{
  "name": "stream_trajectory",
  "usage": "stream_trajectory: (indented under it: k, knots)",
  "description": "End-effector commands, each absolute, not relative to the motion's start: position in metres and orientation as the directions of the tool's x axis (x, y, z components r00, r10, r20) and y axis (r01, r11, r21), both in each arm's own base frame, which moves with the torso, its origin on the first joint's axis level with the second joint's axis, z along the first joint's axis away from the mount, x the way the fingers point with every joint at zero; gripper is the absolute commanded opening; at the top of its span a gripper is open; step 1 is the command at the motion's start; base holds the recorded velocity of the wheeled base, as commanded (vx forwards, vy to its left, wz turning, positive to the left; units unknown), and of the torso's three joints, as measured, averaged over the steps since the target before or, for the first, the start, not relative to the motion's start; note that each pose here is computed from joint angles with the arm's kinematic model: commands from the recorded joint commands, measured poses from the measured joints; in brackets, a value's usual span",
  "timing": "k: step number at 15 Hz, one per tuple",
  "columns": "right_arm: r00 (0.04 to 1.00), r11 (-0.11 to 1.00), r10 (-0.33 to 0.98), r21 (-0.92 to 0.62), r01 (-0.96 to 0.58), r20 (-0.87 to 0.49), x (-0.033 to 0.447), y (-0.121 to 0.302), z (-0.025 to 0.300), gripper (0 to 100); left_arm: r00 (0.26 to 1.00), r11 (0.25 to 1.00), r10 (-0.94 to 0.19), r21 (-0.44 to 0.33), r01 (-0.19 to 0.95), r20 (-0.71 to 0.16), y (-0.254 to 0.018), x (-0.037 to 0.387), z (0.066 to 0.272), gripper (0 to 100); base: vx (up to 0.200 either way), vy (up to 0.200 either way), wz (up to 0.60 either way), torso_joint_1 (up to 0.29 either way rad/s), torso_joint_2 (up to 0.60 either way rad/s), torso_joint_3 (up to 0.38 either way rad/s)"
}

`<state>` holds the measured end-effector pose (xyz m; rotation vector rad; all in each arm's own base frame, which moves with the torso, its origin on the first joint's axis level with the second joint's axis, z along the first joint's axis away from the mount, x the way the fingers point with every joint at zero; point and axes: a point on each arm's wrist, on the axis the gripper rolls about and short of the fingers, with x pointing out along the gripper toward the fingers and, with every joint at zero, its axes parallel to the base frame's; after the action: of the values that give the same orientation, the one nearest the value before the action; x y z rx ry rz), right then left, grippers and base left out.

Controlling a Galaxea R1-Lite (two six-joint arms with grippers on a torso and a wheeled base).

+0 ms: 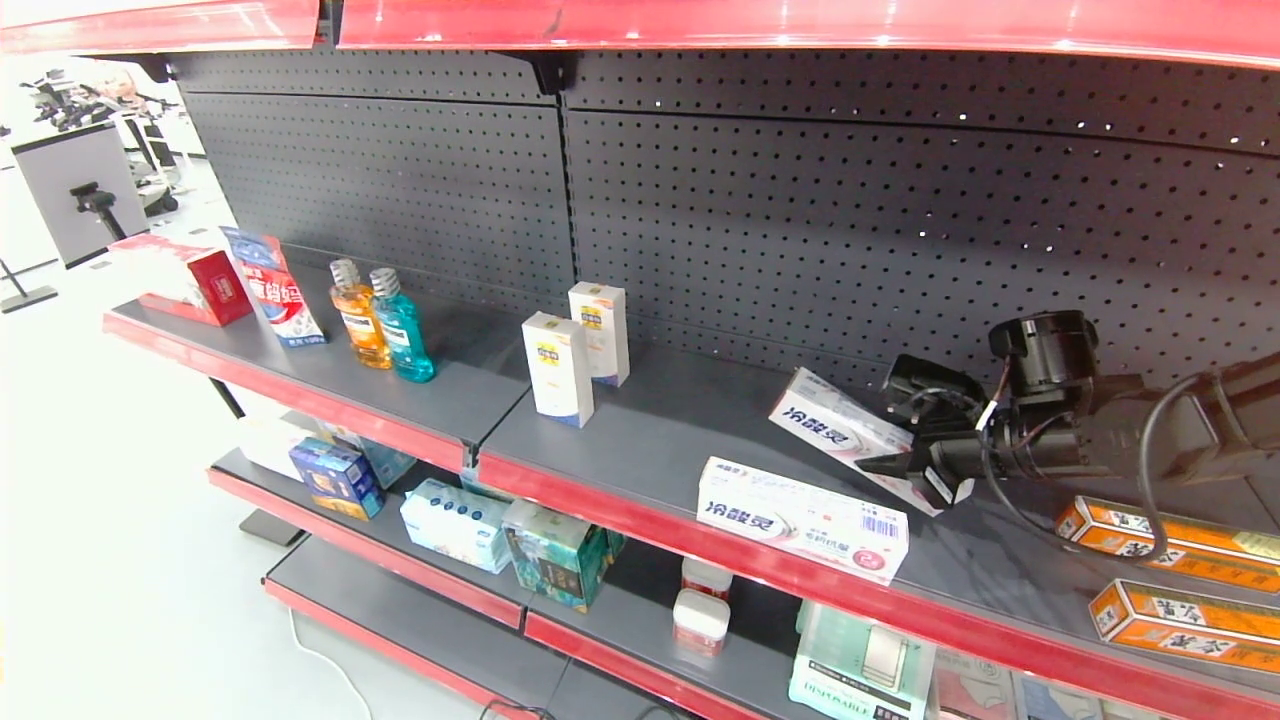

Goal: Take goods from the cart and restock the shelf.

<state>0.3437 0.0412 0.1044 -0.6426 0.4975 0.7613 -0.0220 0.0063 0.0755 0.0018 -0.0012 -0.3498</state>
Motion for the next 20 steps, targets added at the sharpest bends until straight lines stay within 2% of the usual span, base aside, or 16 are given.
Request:
stream_trajectory:
  k: [1,7,8,20]
  knots:
    - [0.625,0.551,0.470,-0.346,-0.759,-0.623,0.344,0.042,0.103,0,0.939,0.939,-0.343,0.003,0.343,0.000,0.006,-0.022,0.075,100,0.000,0.000,0.00,0.000,0.00,0.000]
    - [0.612,0.538,0.477,-0.341,-0.771,-0.631,0.345,0.046,0.099,0,0.939,0.939,-0.343,0.002,0.343,0.000,0.006,-0.022,0.075,100,0.000,0.000,0.00,0.000,0.00,0.000]
    - [0.612,0.536,0.477,-0.343,-0.771,-0.631,0.345,0.046,0.099,100,0.939,0.939,-0.343,0.003,0.343,0.000,0.006,-0.022,0.075,100,0.000,0.000,0.00,0.000,0.00,0.000]
    - [0.662,0.582,0.454,-0.365,-0.727,-0.596,0.349,0.033,0.112,100,0.939,0.939,-0.343,0.002,0.343,0.000,0.006,-0.022,0.075,100,0.000,0.000,0.00,0.000,0.00,0.000]
